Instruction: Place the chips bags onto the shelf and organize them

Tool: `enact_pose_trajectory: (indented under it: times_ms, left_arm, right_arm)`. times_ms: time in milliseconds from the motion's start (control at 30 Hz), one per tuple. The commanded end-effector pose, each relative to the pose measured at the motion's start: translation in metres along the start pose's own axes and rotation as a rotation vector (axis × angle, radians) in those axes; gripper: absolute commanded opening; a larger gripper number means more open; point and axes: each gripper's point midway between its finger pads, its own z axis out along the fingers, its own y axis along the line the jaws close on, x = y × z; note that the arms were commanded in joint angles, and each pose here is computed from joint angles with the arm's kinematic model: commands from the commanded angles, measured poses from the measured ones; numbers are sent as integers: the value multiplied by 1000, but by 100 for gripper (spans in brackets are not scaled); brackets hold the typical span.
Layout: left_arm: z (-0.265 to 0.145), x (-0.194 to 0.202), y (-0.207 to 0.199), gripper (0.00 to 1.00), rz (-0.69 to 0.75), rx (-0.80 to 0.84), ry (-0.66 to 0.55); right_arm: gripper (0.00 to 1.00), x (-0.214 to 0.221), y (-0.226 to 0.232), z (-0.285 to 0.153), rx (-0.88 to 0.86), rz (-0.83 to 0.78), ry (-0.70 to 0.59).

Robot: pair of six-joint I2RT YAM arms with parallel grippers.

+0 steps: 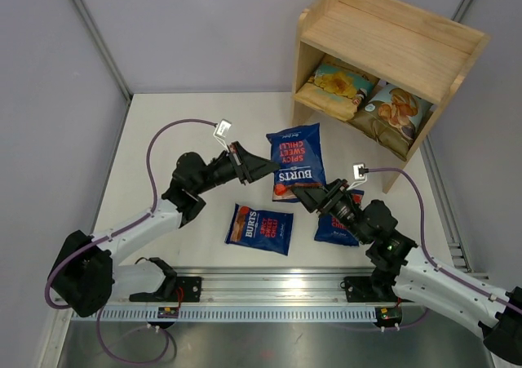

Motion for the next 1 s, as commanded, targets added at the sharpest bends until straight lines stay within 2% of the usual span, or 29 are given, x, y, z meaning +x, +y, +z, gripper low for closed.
enact_pose_trajectory:
  times_ms: [0, 133, 200, 233, 267, 300, 333, 433, 467, 533, 600, 667, 800, 967]
  left_arm:
    - [3, -7, -42, 0, 91, 138, 39]
    - [3, -4, -49, 0, 93, 168, 77]
    - [3, -2, -51, 0, 96, 175, 94]
    - [3, 0, -47, 2, 85, 155, 108]
    - [4, 1, -44, 6, 111, 142, 114]
    - [5, -7, -46, 9, 132, 123, 93]
    - [4, -5, -37, 20, 120, 67, 103]
    - [-2, -21, -28, 30, 169, -55, 33]
    - [-4, -25, -28, 37, 192, -70, 14]
    - [-13, -30, -28, 40, 197, -105, -24]
    - [-21, -32, -13, 49, 195, -198, -50]
    - [-34, -42, -8, 50, 221, -273, -109]
    - [-58, -41, 4, 59, 246, -392, -120]
    - [-85, -48, -3, 74, 303, -467, -153]
  right_arm:
    - [55, -16, 21, 0, -71, -32, -48]
    - [43, -27, 23, -7, -90, -36, -110]
    - [29, -35, 30, -13, -122, -50, -149]
    - [26, -38, 33, -15, -138, -61, -161]
    - [24, -41, 36, -16, -145, -85, -170]
    - [17, -44, 40, -18, -155, -98, -175]
    - [14, -47, 44, -18, -155, -119, -176]
    - [6, -56, 56, -17, -163, -148, -183]
    - [3, -58, 59, -16, -166, -161, -186]
    - [2, -63, 68, -14, -176, -179, -188]
    - [2, -72, 79, -12, -189, -193, -203]
    - [1, -74, 83, -8, -181, -219, -199]
    - [1, -98, 112, -3, -197, -250, -232]
    - [1, -140, 121, 15, -47, -278, -326]
